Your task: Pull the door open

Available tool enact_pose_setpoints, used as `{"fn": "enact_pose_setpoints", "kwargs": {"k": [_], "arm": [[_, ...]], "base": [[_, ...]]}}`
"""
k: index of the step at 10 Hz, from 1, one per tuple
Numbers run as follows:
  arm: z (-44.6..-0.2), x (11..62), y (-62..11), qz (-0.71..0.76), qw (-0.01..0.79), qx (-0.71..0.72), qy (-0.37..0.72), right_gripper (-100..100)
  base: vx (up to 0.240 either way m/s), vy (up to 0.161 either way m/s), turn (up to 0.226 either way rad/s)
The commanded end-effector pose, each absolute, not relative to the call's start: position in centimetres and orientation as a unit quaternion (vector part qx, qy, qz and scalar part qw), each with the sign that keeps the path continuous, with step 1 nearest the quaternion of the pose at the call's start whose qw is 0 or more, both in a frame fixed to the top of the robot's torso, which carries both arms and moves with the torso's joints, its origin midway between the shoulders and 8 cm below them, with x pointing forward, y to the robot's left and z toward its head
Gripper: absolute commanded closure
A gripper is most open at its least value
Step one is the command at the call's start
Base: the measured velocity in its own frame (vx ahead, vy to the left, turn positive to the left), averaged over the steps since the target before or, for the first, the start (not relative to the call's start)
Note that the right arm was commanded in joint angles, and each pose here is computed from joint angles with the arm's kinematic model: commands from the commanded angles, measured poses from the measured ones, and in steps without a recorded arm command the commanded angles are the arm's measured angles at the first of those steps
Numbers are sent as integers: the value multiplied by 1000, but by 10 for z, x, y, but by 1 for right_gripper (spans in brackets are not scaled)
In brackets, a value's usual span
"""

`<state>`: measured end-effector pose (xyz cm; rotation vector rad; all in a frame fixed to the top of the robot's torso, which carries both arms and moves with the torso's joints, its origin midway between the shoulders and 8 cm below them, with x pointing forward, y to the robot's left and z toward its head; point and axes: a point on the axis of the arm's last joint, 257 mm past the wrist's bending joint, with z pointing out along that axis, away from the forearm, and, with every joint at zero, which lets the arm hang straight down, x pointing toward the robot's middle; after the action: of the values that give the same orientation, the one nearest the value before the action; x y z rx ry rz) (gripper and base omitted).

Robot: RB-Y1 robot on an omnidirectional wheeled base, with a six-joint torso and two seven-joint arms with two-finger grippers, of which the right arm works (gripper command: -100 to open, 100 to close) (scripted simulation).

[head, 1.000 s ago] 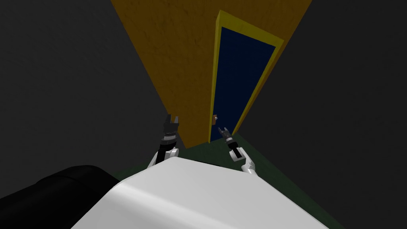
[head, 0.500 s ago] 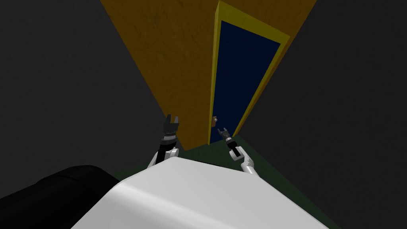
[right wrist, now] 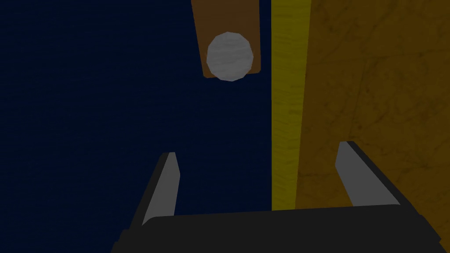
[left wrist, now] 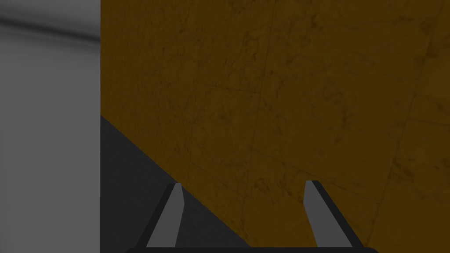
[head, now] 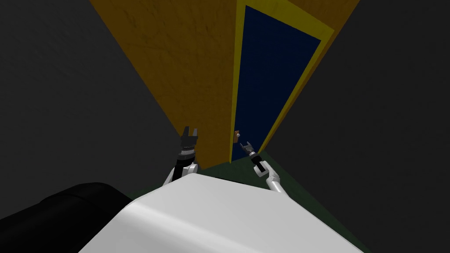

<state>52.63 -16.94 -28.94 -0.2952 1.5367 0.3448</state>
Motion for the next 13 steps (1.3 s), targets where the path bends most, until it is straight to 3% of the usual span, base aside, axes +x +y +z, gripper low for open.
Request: {"fn": "enact_pose_setpoints", "kwargs": {"k": [1,13], "arm": [[-296,528,-170,145,692,-145,692,-100],[-307,551,-259,51,698,-62,712,-100]], "base": [[126,-36,14],[-12,-36,145]]}}
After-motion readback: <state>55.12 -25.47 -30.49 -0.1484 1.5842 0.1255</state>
